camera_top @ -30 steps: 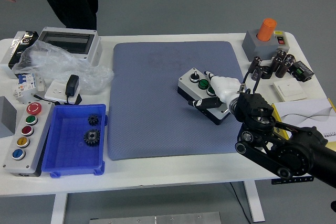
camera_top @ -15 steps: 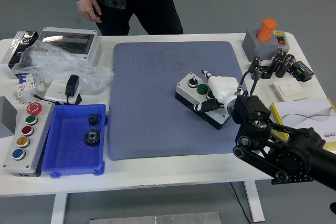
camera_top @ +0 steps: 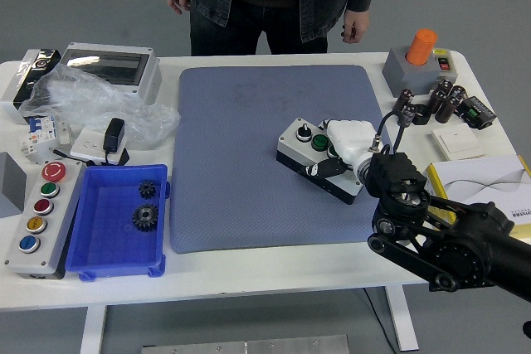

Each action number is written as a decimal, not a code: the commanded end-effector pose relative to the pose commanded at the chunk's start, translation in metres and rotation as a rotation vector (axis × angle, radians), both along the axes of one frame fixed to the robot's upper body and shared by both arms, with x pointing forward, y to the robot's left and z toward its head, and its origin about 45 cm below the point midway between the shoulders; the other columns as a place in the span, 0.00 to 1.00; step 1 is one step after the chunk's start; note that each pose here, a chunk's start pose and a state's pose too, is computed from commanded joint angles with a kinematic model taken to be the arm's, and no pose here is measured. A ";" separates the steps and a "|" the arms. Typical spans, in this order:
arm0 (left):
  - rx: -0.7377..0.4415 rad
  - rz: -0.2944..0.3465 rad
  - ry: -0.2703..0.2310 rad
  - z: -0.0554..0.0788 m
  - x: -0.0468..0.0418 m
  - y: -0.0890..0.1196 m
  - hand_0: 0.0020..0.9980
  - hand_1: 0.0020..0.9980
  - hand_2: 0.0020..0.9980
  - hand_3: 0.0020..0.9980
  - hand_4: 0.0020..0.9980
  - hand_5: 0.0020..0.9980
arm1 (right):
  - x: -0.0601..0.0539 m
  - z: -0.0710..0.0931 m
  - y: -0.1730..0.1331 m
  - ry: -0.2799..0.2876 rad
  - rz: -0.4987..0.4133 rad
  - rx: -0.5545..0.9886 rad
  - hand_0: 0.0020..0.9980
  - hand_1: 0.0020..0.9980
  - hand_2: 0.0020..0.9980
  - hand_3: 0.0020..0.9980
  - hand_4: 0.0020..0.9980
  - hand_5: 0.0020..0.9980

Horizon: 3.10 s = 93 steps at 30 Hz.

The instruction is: Pick up the button,place it on the desk,press the button,press the button

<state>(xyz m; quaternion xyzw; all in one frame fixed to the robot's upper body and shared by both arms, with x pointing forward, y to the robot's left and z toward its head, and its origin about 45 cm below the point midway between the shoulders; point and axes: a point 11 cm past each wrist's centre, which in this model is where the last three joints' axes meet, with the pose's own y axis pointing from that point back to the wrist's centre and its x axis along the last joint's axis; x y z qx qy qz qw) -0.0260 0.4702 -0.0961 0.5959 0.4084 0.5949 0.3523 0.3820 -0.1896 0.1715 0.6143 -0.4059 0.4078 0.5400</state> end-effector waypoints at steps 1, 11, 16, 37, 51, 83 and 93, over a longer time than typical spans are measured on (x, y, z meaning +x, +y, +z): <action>0.002 0.000 -0.002 0.000 0.0004 0.000 0.68 0.70 0.63 0.64 0.64 0.24 | 0.000 0.001 0.001 -0.007 0.004 -0.002 0.22 0.42 0.42 0.51 0.80 0.29; 0.015 -0.002 -0.018 0.000 0.0024 0.001 0.68 0.70 0.63 0.64 0.64 0.26 | -0.001 0.011 0.005 -0.073 0.029 0.002 0.28 0.44 0.40 0.35 0.67 0.08; 0.017 -0.002 -0.019 0.000 0.0024 0.000 0.68 0.70 0.63 0.64 0.64 0.26 | -0.004 0.025 0.013 -0.139 0.100 -0.003 0.29 0.44 0.41 0.34 0.61 0.04; 0.026 -0.007 -0.018 0.001 0.0029 0.003 0.68 0.70 0.63 0.64 0.64 0.27 | -0.020 0.030 0.051 -0.202 0.587 -0.072 0.49 0.53 0.46 0.34 0.57 0.05; 0.026 -0.009 -0.014 0.001 0.0006 0.002 0.68 0.70 0.63 0.64 0.64 0.29 | -0.015 0.014 0.048 -0.173 0.634 -0.120 0.54 0.58 0.52 0.35 0.58 0.06; 0.033 -0.012 -0.027 0.002 0.0038 0.004 0.68 0.70 0.63 0.64 0.63 0.30 | -0.008 0.009 0.045 -0.131 0.615 -0.172 0.69 0.67 0.70 0.69 0.79 0.19; 0.032 -0.013 -0.024 0.001 0.0028 0.003 0.68 0.70 0.63 0.64 0.63 0.30 | -0.005 0.011 0.044 -0.135 0.603 -0.190 0.73 0.69 0.77 0.95 0.81 0.18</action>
